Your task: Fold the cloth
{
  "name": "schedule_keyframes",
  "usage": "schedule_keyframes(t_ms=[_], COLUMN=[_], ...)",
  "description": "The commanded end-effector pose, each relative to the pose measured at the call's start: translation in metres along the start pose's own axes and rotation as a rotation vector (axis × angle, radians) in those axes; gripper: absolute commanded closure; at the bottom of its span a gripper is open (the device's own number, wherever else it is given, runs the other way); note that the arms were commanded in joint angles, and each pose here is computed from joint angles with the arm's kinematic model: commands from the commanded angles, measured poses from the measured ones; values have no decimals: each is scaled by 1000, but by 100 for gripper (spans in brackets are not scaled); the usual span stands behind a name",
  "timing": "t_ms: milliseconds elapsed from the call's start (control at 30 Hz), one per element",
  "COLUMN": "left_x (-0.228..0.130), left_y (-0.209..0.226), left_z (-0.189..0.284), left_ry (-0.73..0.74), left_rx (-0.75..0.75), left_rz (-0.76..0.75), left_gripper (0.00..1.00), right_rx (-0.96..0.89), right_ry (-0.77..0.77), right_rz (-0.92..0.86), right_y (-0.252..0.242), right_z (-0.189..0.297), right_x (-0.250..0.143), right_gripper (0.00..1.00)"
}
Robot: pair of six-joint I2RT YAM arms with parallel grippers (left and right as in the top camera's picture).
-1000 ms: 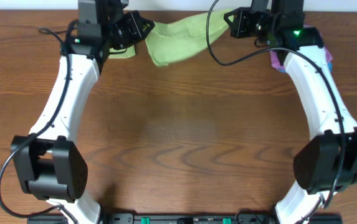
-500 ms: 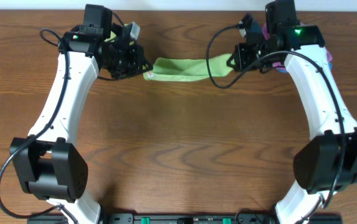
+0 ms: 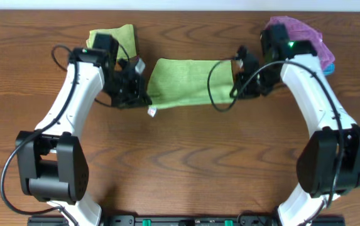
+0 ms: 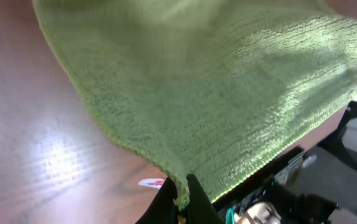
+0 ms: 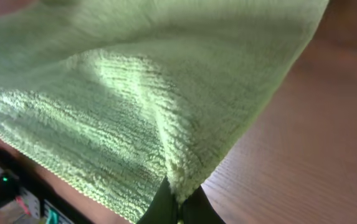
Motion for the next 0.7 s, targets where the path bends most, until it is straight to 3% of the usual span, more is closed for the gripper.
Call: schedule_keyframes(t_ms=[0,400,667], left_x=[-18,-69,-65], left_y=[3,-15,-10], left_z=[-18,-74,-69], left_ry=[63,252,231], left_rx=[-30,-54,-55], left_rz=[5,-34,-19], left_gripper=[94,94,94], right_rx=[12,-8,-65], right_ry=[4,83,-31], right_rz=[32,-75,-80], right_y=[2,-24,-26], right_z=[-4,-33,-19], right_x=[-23,-98,-92], right_gripper=[98,98,98])
Point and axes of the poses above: each gripper's point midway between its finger pads, its own z axis back along the fingers, its own y axis along the line the jaws close on, x = y × z, the point moved 4 cm from there along z, back along the fingers, and after that the axes turned 13 degrees about -z, right-handed, at the moved point
